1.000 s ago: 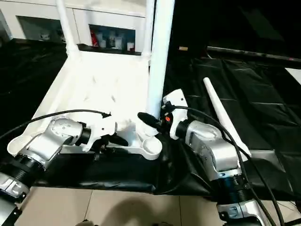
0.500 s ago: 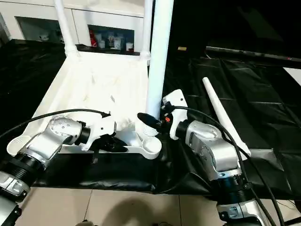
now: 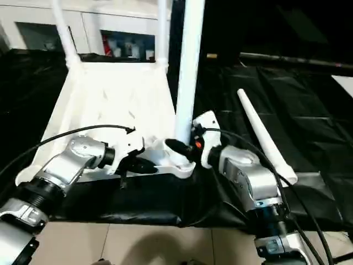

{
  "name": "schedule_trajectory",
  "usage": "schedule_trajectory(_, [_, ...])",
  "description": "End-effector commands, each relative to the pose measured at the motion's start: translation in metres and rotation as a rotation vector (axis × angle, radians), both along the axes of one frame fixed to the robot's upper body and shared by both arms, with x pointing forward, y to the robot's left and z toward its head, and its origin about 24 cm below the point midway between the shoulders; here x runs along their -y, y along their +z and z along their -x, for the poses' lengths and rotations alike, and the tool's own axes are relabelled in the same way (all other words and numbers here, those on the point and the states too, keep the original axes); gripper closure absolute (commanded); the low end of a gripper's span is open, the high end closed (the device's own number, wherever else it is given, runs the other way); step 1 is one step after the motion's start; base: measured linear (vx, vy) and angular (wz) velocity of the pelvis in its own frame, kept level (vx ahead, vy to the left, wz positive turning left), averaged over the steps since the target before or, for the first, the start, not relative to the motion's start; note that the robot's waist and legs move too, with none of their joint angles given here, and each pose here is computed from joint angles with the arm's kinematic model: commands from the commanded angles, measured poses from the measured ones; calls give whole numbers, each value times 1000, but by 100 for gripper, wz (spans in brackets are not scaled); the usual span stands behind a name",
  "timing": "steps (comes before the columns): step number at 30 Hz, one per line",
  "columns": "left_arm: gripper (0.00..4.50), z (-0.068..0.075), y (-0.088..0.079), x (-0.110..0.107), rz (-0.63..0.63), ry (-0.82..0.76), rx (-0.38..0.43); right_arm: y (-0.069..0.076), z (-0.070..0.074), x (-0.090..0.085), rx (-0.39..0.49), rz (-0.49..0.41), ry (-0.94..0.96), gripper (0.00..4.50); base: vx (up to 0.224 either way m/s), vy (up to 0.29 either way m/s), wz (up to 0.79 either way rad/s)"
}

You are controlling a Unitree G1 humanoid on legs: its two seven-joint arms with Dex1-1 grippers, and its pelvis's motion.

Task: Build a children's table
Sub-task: Insert table leg to table base

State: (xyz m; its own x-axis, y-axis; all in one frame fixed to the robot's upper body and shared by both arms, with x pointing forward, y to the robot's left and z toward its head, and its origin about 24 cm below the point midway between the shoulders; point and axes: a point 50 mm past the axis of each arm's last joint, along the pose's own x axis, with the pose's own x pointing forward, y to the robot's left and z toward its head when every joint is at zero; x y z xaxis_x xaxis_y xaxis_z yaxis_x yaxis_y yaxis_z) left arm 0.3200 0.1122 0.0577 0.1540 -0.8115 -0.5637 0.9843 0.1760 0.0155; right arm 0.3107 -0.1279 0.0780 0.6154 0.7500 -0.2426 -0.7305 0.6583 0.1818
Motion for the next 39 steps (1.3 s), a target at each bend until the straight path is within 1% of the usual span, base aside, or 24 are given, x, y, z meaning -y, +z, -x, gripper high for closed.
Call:
schedule_trajectory(1, [450, -5, 11, 4, 56, 1, 33, -2, -1, 4, -15, 31, -3, 257, 0, 0, 0])
schedule_trajectory(7, [450, -10, 12, -1, 53, 53, 49, -3, -1, 7, -23, 37, -5, 257, 0, 0, 0])
schedule_trajectory(11, [450, -13, 11, -4, 45, 85, 62, -1, 1, 9, -24, 41, 8, 257, 0, 0, 0])
schedule_trajectory(19, [450, -15, 12, -5, 54, 89, 61, -2, 2, 13, -28, 46, 6, 257, 0, 0, 0])
schedule_trajectory(24, [450, -14, 13, -4, 64, 69, 55, -6, -1, 11, -23, 34, -13, 257, 0, 0, 0])
schedule_trajectory(27, [450, -14, 12, -5, 61, 65, 54, -10, -5, 7, -30, 9, -28, 257, 0, 0, 0])
schedule_trajectory(31, [450, -11, 12, -5, 64, 48, 49, -13, -9, 5, -38, -16, -41, 257, 0, 0, 0])
schedule_trajectory(37, [450, -11, 11, -5, 62, 49, 52, -15, -9, 4, -46, -24, -23, 257, 0, 0, 0])
schedule_trajectory(39, [450, -11, 11, -6, 59, 49, 54, -16, -7, 2, -58, -60, -7, 257, 0, 0, 0])
